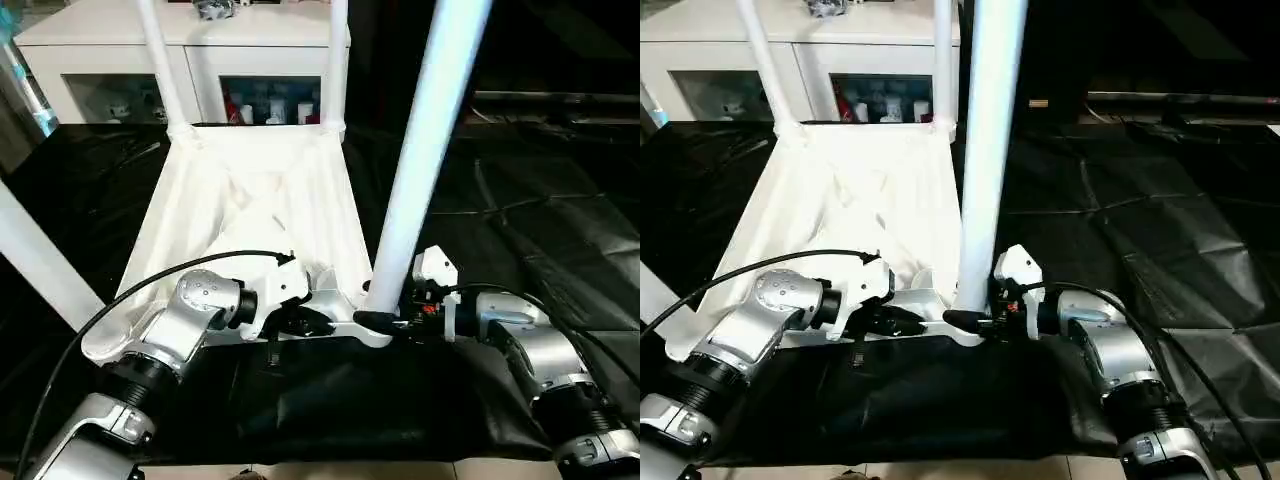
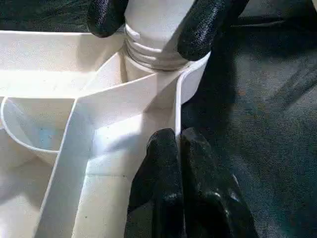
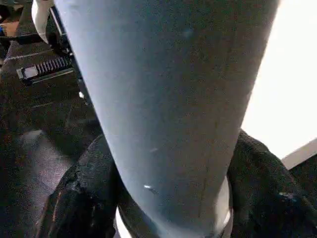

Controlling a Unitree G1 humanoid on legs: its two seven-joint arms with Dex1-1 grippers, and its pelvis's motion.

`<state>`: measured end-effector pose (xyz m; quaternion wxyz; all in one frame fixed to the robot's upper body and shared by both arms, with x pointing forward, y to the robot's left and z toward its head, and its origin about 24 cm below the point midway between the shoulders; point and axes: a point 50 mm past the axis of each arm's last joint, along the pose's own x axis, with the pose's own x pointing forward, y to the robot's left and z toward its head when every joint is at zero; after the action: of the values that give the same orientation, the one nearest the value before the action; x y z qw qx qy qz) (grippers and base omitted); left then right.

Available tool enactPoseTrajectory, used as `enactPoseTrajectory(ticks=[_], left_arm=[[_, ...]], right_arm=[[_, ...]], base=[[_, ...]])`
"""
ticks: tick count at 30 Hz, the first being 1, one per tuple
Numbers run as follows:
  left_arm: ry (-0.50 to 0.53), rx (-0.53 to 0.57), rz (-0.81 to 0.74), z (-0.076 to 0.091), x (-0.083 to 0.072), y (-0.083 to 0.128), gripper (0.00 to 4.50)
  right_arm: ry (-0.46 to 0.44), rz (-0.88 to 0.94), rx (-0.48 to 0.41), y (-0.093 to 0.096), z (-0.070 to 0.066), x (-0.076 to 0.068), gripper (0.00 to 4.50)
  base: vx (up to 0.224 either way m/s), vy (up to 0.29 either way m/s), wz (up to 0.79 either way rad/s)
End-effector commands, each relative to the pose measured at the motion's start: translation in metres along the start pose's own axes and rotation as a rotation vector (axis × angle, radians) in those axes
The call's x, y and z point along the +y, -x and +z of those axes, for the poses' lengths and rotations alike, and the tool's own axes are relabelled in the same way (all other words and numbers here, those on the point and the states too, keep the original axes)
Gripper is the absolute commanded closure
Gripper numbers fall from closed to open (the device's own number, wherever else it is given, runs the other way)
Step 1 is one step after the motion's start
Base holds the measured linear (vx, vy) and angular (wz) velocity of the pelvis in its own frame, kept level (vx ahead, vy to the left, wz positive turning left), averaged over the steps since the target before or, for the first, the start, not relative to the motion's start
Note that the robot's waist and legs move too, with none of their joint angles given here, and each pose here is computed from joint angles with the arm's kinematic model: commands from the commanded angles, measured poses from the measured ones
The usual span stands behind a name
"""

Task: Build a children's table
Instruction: Rotate leg to tighten

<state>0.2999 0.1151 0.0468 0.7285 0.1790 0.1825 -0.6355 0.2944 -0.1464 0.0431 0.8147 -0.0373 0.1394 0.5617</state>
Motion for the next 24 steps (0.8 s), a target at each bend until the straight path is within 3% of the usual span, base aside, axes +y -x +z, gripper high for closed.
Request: enactPoseTrajectory(ticks=[1, 4, 6, 10, 11, 13, 15, 16, 17, 24], left_arm=[[-0.002, -0.014, 0.093, 0.007, 0.009, -0.005, 4.50], [0.022, -0.027, 0.167, 0.010, 0.015, -0.008, 4.50], [0.071, -0.045, 0.331, 0.019, 0.028, -0.023, 4.50], [0.104, -0.058, 0.397, 0.025, 0.030, -0.035, 4.50], [0.123, -0.072, 0.428, 0.030, 0.030, -0.046, 4.50], [0.123, -0.072, 0.428, 0.030, 0.030, -0.046, 4.50], [0.116, -0.089, 0.407, 0.036, 0.025, -0.057, 4.50], [0.115, -0.089, 0.406, 0.036, 0.025, -0.057, 4.50], [0.113, -0.091, 0.394, 0.036, 0.024, -0.057, 4.50], [0.058, -0.098, 0.289, 0.030, 0.020, -0.044, 4.50]], right_arm=[[-0.037, -0.085, -0.020, -0.006, -0.003, -0.002, 1.93], [-0.084, -0.191, -0.046, -0.010, -0.006, -0.007, 1.93], [-0.176, -0.415, -0.058, -0.023, -0.017, -0.013, 1.93], [-0.198, -0.499, -0.061, -0.032, -0.018, -0.013, 1.94], [-0.215, -0.545, -0.063, -0.044, -0.015, -0.013, 1.94], [-0.215, -0.545, -0.063, -0.044, -0.015, -0.013, 1.94], [-0.193, -0.450, -0.111, -0.063, -0.003, -0.003, 1.94], [-0.193, -0.446, -0.113, -0.063, -0.003, -0.003, 1.94], [-0.190, -0.412, -0.128, -0.064, 0.000, -0.001, 1.38], [-0.139, -0.235, -0.109, -0.047, 0.003, 0.000, 0.70]], base=[[0.000, 0.000, 0.00], [0.000, 0.000, 0.00], [0.000, 0.000, 0.00], [0.000, 0.000, 0.00], [0.000, 0.000, 0.00], [0.000, 0.000, 0.00], [0.000, 0.000, 0.00], [0.000, 0.000, 0.00], [0.000, 0.000, 0.00], [0.000, 0.000, 0.00]])
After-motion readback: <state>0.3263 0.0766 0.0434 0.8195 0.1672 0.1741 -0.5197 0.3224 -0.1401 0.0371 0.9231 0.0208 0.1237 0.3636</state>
